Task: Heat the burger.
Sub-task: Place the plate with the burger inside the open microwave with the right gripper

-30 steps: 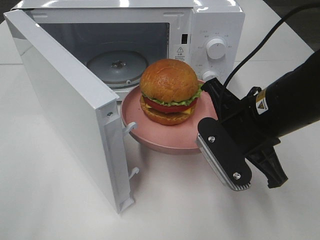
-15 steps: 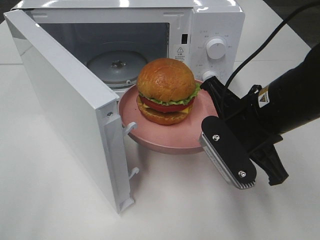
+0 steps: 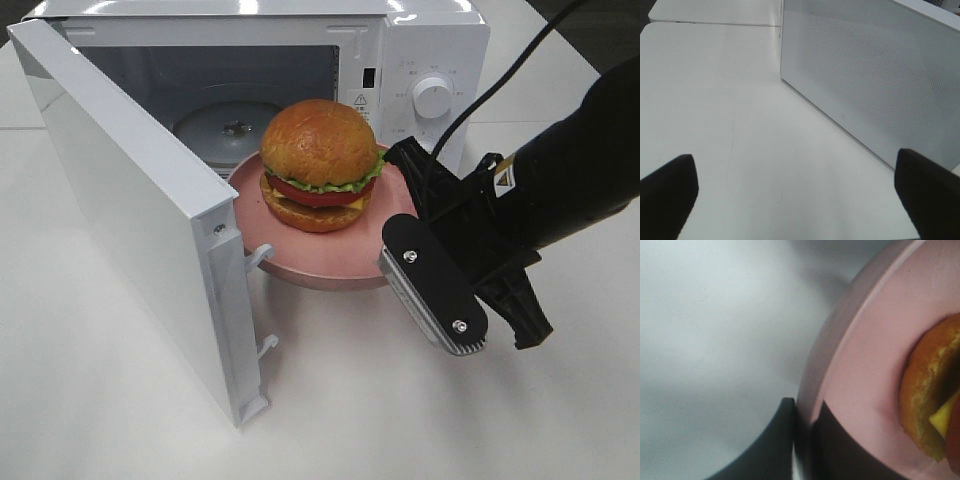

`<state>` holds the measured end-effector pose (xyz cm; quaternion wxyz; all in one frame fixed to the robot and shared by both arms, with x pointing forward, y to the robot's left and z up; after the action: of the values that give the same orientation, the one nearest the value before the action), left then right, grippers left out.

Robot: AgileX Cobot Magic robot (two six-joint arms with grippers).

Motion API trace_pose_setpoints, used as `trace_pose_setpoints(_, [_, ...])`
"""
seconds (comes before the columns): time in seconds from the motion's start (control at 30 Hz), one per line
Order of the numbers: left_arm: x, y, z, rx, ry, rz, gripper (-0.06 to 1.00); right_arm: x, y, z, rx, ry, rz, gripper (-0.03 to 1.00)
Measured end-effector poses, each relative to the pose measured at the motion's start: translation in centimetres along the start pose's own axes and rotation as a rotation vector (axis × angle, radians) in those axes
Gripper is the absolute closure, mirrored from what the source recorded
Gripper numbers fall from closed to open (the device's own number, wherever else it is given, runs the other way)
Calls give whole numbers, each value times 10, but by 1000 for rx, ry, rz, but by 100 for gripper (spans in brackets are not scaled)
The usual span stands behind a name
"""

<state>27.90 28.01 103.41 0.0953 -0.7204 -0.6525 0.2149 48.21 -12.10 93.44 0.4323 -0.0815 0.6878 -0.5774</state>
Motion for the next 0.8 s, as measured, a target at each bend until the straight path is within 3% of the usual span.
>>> trace_pose_setpoints(0.8, [0, 0, 0, 0, 0, 0, -5, -41, 21, -2, 11, 13, 12, 92])
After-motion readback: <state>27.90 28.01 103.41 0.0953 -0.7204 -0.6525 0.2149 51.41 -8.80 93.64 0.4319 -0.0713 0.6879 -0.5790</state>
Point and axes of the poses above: a point on each arm's last joint axis where the gripper is mounted, y pointing out along that axis toward the gripper, x along the wrist's bending axis when the last joint is at zero, z = x × y, the point moved 5 cm from there along y, pointing out along that axis toward the gripper, and after that the axes turned 6 degrees about -y, right-handed, at the moved point
